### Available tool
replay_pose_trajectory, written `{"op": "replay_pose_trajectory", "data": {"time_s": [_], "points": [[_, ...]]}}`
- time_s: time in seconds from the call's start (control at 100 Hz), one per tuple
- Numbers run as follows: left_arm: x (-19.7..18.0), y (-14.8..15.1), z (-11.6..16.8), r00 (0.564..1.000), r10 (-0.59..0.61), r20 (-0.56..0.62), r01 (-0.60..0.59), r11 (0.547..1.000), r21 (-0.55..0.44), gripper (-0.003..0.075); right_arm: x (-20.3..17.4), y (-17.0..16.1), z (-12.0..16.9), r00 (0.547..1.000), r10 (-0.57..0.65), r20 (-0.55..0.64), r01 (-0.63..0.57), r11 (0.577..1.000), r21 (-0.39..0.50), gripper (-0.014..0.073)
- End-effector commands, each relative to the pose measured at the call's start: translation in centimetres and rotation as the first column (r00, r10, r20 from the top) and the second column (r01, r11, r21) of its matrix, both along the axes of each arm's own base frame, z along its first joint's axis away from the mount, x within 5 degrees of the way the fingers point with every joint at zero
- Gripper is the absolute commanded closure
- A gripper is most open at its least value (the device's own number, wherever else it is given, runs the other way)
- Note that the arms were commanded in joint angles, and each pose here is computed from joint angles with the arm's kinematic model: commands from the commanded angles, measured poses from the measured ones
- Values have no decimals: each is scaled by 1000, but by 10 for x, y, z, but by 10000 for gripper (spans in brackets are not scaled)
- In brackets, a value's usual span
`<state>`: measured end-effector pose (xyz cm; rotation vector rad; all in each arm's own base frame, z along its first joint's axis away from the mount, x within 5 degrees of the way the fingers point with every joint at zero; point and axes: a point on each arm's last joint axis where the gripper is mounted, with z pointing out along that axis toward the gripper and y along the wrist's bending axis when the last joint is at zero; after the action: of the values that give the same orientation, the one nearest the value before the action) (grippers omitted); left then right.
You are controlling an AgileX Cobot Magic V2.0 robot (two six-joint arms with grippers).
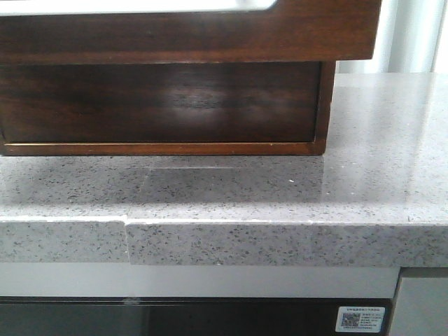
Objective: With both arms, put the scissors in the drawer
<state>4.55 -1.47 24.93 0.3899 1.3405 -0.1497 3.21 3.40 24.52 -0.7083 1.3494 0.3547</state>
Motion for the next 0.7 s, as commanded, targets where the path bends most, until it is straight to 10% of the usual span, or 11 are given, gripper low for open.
{"op": "replay_pose_trajectory", "data": {"time_s": [0.0, 0.21, 0.38, 0.69], "points": [[-7, 0, 12, 997, -40, 62, 42, 998, -37, 739, -1, -5, 15, 997, -42, 69, 37, 996, 82, 656], [-6, 0, 9, 998, -39, 43, 41, 998, -55, 739, -1, -5, 15, 997, -42, 69, 37, 996, 82, 656], [-4, 2, 4, 993, -70, -91, 42, 958, -284, 739, -1, -5, 15, 997, -42, 69, 37, 996, 82, 656], [1, 1, -20, 987, 53, -149, -64, 996, -70, 739, -1, -5, 15, 997, -42, 69, 37, 996, 82, 656]]}}
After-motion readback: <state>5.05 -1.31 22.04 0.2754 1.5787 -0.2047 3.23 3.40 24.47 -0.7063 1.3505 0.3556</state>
